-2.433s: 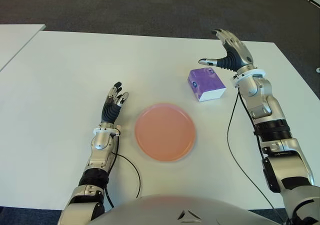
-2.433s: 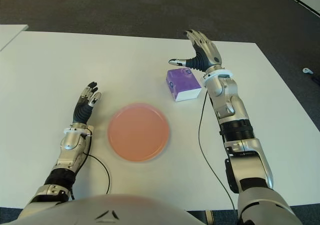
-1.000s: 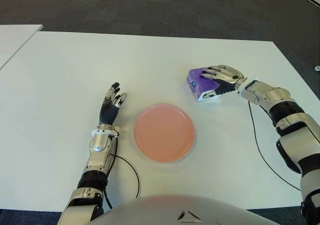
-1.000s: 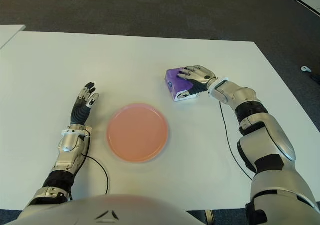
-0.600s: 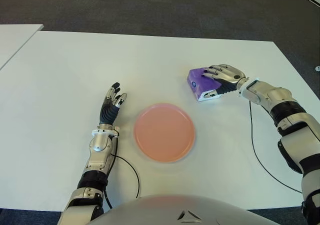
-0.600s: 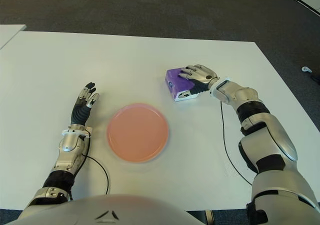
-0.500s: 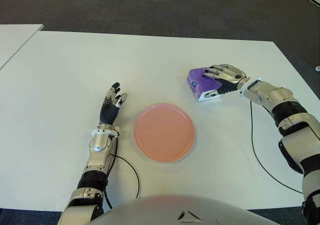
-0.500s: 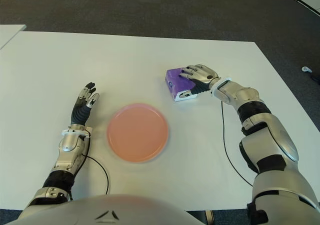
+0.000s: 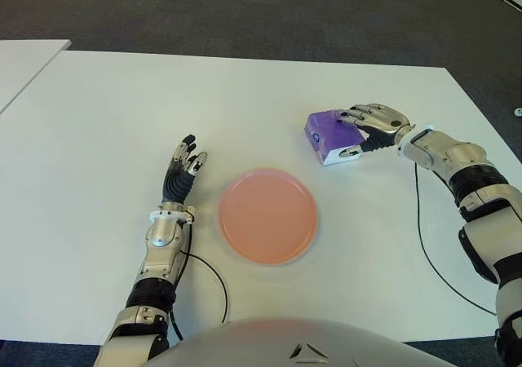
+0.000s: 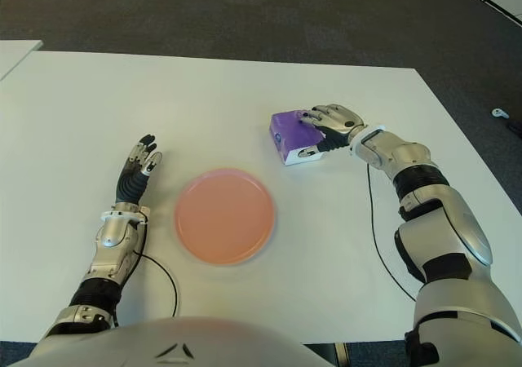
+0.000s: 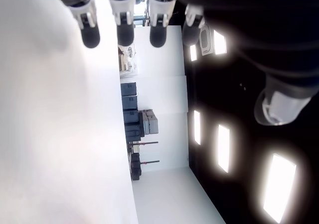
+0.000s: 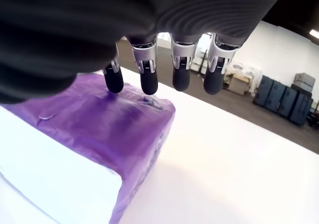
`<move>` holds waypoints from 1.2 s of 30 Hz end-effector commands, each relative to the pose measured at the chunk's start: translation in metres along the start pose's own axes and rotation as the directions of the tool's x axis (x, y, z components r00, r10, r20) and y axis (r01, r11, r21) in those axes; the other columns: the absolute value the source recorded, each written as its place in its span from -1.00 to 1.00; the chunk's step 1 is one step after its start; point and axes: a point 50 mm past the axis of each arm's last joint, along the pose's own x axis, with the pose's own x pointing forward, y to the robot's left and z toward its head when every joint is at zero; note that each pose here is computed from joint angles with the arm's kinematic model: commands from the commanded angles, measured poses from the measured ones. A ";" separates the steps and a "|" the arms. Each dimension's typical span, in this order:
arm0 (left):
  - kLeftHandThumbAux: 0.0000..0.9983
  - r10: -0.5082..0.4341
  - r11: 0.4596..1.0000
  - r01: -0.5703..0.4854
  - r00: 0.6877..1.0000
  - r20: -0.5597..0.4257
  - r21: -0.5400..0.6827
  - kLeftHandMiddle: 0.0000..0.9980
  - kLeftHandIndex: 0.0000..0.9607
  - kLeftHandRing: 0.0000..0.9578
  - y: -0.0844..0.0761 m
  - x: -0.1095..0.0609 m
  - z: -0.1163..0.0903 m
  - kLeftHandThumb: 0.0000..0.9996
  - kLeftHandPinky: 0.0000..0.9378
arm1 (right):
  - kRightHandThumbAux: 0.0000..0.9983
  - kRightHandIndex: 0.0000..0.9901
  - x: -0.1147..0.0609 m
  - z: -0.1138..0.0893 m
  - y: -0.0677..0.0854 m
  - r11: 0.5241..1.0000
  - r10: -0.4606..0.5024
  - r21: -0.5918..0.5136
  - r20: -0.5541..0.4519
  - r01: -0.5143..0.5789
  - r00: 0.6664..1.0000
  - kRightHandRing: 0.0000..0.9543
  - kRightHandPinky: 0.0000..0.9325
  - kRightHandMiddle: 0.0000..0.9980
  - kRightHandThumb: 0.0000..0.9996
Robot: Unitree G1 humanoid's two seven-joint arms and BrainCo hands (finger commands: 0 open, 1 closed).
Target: Put the tissue paper into the plate.
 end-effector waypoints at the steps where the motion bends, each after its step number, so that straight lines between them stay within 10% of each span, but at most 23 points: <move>1: -0.14 0.014 1.000 -0.014 0.995 -0.100 -0.006 -1.00 -1.00 -1.00 0.002 -0.012 -0.018 -1.00 -1.00 | -0.73 -1.00 0.001 0.002 0.006 1.000 0.007 0.002 -0.006 -0.007 1.000 -1.00 -1.00 -1.00 -0.01; 36: -0.17 0.043 0.999 -0.044 0.990 -0.132 -0.003 -1.00 -1.00 -1.00 0.005 -0.015 -0.023 -1.00 -1.00 | -0.68 -1.00 0.019 0.012 0.004 0.998 -0.067 -0.011 -0.028 0.067 0.997 -1.00 -1.00 -1.00 -0.21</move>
